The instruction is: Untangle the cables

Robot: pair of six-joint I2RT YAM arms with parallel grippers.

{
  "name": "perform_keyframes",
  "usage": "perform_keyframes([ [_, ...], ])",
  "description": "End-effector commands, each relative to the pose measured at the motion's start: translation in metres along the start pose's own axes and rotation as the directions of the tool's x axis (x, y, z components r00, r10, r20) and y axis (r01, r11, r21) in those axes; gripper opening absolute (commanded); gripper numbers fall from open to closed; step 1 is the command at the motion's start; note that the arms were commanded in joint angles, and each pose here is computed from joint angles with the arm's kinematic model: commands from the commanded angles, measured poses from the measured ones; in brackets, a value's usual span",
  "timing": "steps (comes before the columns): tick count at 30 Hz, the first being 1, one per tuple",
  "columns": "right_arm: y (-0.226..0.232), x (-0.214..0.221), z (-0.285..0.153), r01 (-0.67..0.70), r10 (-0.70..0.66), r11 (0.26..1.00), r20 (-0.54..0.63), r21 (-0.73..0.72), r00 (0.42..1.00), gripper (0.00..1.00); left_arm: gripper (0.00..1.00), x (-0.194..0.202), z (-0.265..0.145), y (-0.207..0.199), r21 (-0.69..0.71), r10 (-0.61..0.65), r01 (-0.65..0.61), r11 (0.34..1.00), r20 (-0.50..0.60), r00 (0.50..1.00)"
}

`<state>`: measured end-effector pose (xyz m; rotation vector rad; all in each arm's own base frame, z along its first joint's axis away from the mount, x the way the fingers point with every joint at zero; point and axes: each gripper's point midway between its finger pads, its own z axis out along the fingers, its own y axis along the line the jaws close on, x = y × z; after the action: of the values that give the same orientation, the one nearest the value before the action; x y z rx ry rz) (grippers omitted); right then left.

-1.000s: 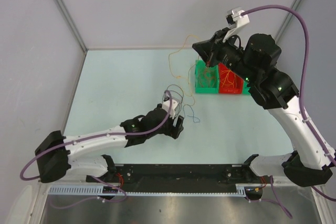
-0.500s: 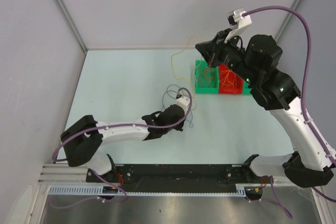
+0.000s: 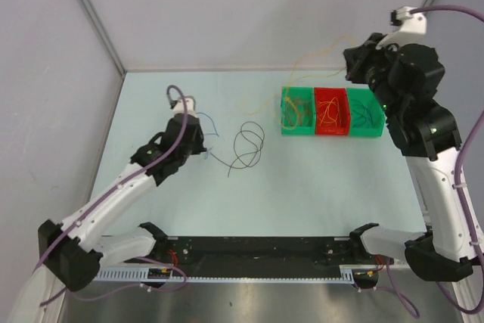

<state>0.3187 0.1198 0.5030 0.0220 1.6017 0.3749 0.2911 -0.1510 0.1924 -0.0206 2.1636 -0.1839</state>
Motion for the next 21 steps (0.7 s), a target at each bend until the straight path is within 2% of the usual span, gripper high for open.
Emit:
perform_keyframes([
  [1,-0.037,-0.026,-0.016,-0.066,0.057,0.992,0.079,0.111,0.995,0.0,0.0,0.006,-0.027,0.037,-0.069,-0.059,0.055,0.996,-0.068,0.996],
  [6,-0.079,-0.029,-0.02,-0.065,0.048,0.971,0.08,0.23,0.996,0.0,0.0,0.016,-0.031,0.08,-0.204,-0.086,0.063,0.977,-0.109,0.99],
  [8,-0.092,-0.033,-0.024,-0.07,0.05,0.965,0.085,0.251,0.995,0.0,0.0,0.014,-0.033,0.092,-0.21,-0.109,0.086,0.974,-0.102,0.989],
  [10,-0.106,-0.037,-0.027,-0.097,0.074,0.96,0.097,0.264,0.993,0.0,0.0,0.016,-0.035,0.088,-0.166,-0.104,0.086,0.982,-0.107,0.989],
  [11,-0.097,-0.034,-0.024,-0.103,0.088,0.971,0.077,0.215,0.993,0.0,0.0,0.018,-0.038,0.082,-0.124,-0.1,0.084,0.989,-0.128,0.987],
  [16,-0.109,-0.016,-0.013,-0.136,0.132,0.965,0.033,0.226,0.991,0.0,0.0,0.038,-0.047,0.063,0.004,-0.082,0.084,0.996,-0.19,0.978],
  [21,-0.114,-0.013,-0.002,-0.162,0.157,0.958,0.041,0.237,0.987,0.0,0.0,0.037,-0.069,0.044,0.155,-0.113,0.131,0.979,-0.12,0.986],
])
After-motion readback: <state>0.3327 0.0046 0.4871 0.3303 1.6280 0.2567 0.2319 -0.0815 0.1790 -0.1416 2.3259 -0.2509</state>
